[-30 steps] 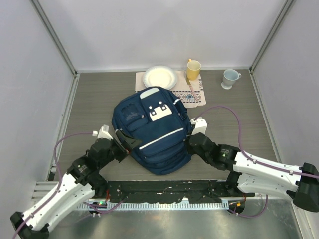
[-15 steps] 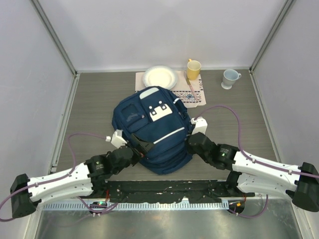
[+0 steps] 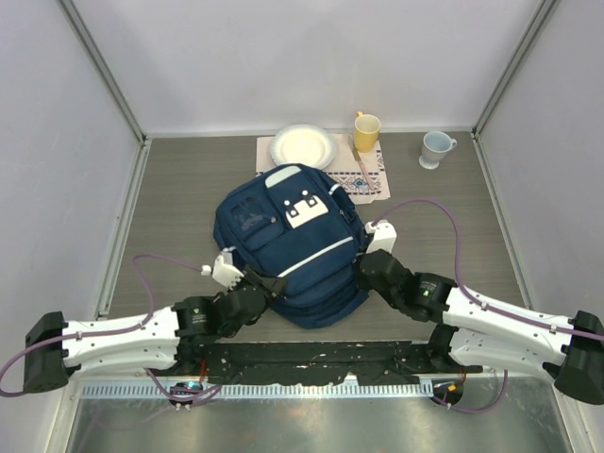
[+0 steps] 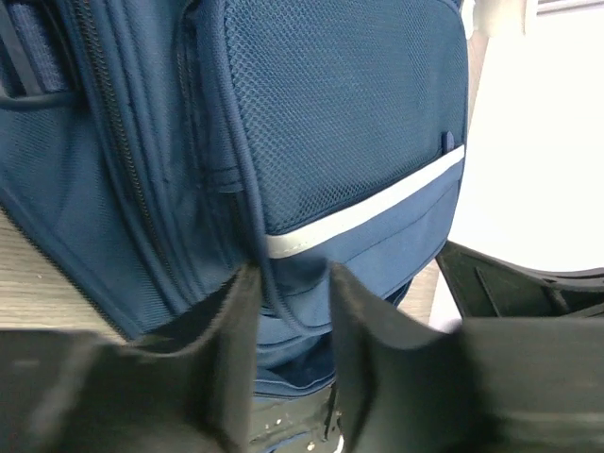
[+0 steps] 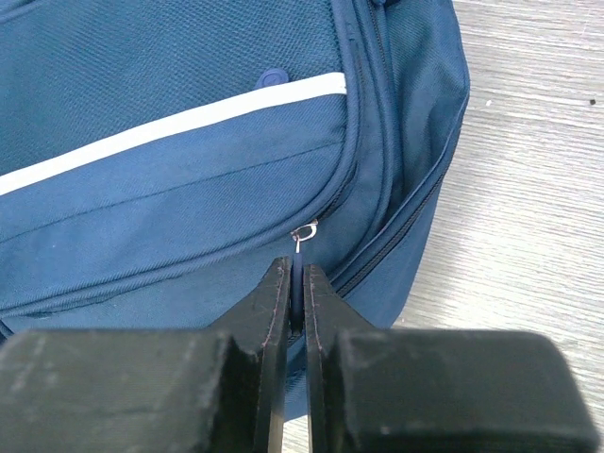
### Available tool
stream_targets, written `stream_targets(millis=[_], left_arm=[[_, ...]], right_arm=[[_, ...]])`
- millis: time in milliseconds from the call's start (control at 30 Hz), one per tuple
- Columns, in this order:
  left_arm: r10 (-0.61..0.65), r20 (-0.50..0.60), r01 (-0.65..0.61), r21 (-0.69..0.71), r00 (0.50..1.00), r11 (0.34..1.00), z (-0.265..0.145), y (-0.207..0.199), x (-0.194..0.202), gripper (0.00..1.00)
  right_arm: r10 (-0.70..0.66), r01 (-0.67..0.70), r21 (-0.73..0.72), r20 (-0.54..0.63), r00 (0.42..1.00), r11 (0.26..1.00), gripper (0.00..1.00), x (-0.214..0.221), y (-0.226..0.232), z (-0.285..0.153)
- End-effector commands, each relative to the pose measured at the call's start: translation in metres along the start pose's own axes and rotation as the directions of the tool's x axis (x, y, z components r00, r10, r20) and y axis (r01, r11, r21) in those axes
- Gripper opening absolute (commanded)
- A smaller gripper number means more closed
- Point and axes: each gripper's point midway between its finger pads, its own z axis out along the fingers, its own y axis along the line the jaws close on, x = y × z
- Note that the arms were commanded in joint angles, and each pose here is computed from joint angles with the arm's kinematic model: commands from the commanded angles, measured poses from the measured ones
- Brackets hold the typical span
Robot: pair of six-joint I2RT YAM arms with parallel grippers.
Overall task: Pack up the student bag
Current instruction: Zip the student bag at the center of the board.
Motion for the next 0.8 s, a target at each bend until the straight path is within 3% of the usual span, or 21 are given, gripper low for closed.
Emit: stream_targets(millis=[0,67,100,400,567,667,767], left_arm=[[-0.09,0.101,0.077,0.13,0.991,0.989,-0.005,-0.031,-0.024,0.26],[-0.078,0.126,0.061,0.13,0.989,0.99,-0.007,-0.025,-0.031,0.03],[-0.062,0.136,0.047,0.109,0.989,0.993,-0.009,-0.016,-0.035,0.0],[0.063,0.289,-0.066,-0.001,0.955,0.998,-0.053,0.04,-0.104,0.0],[0.014,0.274,-0.031,0.057,0.962,0.998,-0.083,0.061,-0.128,0.0],[0.182,0.243,-0.178,-0.04,0.953,0.983,-0.09,0.064,-0.129,0.0],[0.256,0.227,-0.253,-0.046,0.94,0.966,-0.096,0.046,-0.131,0.0]], right_arm=[[0.059,-0.054,-0.052,0.081,0.995,0.997,0.01,-0.026,0.012,-0.008],[0.05,-0.046,-0.047,0.088,0.995,0.998,0.01,-0.026,0.009,-0.009],[0.045,-0.042,-0.033,0.095,0.994,0.999,0.01,-0.027,0.006,-0.009],[0.008,-0.011,0.024,0.091,0.996,1.0,0.01,-0.021,-0.005,-0.004],[-0.015,0.019,-0.041,0.105,0.994,0.999,0.01,-0.022,0.008,0.0],[-0.025,0.031,-0.052,0.127,0.992,0.998,0.01,-0.025,0.012,0.005],[-0.051,0.057,-0.04,0.148,0.988,0.998,0.01,-0.028,0.013,0.011]])
